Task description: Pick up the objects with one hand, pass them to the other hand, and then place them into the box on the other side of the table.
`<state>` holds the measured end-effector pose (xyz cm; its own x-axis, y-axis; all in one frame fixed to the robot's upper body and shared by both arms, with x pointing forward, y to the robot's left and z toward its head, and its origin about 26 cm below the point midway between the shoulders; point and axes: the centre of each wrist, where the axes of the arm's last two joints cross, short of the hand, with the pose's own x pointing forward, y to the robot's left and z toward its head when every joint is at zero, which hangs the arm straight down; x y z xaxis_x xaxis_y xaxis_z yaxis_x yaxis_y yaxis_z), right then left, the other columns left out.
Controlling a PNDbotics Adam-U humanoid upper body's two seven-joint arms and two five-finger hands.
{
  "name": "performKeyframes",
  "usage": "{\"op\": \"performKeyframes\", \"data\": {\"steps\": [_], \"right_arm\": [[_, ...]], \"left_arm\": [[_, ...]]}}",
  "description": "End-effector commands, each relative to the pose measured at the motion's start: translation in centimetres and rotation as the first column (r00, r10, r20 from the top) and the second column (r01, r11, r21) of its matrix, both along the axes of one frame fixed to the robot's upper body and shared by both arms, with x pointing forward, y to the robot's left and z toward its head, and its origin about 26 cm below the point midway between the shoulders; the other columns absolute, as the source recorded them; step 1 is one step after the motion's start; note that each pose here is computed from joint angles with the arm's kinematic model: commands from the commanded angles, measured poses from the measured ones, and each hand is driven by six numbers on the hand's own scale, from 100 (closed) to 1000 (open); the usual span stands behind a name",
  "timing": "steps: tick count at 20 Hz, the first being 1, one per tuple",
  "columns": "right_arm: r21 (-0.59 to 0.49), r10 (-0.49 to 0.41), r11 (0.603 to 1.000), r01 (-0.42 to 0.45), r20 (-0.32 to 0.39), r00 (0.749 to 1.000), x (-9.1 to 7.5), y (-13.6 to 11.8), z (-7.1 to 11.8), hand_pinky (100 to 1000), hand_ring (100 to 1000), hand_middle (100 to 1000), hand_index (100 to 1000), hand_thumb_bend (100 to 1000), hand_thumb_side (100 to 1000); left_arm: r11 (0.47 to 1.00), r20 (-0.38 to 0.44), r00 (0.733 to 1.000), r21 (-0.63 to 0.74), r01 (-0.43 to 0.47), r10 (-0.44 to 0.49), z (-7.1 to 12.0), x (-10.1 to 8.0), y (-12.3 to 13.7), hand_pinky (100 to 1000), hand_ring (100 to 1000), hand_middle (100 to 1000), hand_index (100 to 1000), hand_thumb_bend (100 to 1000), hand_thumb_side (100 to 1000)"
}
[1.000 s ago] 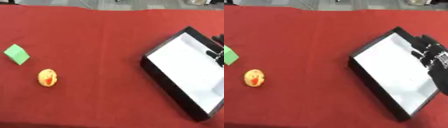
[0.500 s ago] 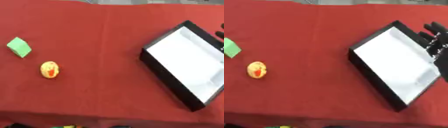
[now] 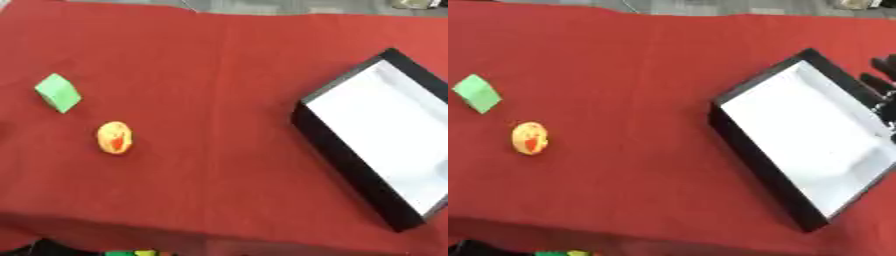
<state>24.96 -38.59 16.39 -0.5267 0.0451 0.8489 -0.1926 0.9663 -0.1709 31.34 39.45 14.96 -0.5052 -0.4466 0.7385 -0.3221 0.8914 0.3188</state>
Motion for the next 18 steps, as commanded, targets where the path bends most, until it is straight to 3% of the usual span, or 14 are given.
{"op": "performKeyframes", "data": {"steps": [1,10,18], "right_arm": [[-0.054,0.006,0.999,-0.005,0.023,1.0,-0.3,-0.1,1.2,1000,1000,1000,1000,100,687],[-0.09,0.004,0.996,-0.002,0.019,1.0,-0.4,-0.1,1.0,1000,1000,1000,1000,100,696],[-0.116,0.007,0.993,-0.004,0.026,1.0,-0.3,0.1,1.0,1000,1000,1000,1000,100,701]], "left_arm": [[0.992,0.004,1.0,0.122,-0.03,0.029,2.7,0.1,1.7,943,840,696,862,100,767],[0.932,-0.111,0.989,0.358,-0.05,0.096,6.1,0.7,4.8,950,859,726,881,129,741],[0.877,-0.289,0.943,0.481,-0.003,0.163,8.8,1.7,8.2,962,877,758,893,224,663]]}}
